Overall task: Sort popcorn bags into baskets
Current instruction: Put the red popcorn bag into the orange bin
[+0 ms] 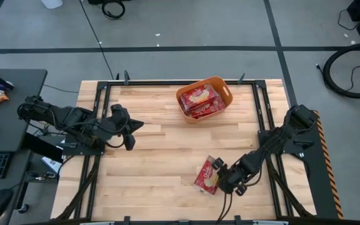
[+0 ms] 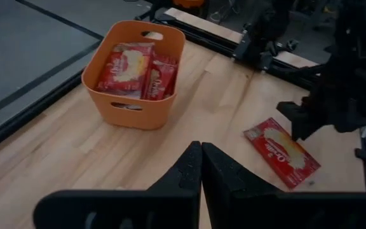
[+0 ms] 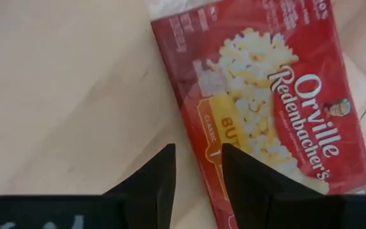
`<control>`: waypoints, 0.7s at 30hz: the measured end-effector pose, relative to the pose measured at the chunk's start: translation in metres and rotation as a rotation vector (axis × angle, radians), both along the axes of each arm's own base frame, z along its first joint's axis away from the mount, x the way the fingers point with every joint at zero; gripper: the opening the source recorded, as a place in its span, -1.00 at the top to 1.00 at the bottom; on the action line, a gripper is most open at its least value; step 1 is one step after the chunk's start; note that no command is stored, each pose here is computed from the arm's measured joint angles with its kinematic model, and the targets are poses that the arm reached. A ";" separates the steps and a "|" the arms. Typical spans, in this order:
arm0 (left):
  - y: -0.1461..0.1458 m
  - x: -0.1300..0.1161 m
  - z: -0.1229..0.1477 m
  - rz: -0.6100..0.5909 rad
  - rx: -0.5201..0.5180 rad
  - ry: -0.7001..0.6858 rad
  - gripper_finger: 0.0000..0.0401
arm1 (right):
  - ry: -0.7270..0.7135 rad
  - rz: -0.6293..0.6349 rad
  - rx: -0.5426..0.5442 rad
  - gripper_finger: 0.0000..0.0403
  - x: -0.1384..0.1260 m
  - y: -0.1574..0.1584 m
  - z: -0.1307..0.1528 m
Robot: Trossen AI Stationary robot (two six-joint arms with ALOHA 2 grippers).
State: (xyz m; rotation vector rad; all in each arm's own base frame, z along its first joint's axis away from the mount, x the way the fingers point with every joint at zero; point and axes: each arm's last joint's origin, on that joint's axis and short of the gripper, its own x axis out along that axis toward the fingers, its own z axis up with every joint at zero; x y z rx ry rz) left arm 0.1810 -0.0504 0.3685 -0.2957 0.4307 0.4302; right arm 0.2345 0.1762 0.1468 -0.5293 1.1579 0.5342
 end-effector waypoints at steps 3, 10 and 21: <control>-0.001 0.000 0.000 -0.007 -0.001 0.001 0.93 | -0.033 -0.006 -0.053 0.35 -0.001 0.002 -0.002; -0.001 0.000 0.000 -0.010 -0.001 0.003 0.93 | -0.039 0.008 -0.134 0.35 0.000 0.003 -0.012; -0.001 -0.002 -0.002 -0.011 0.008 0.027 0.93 | -0.069 -0.004 -0.148 0.35 -0.003 0.008 0.003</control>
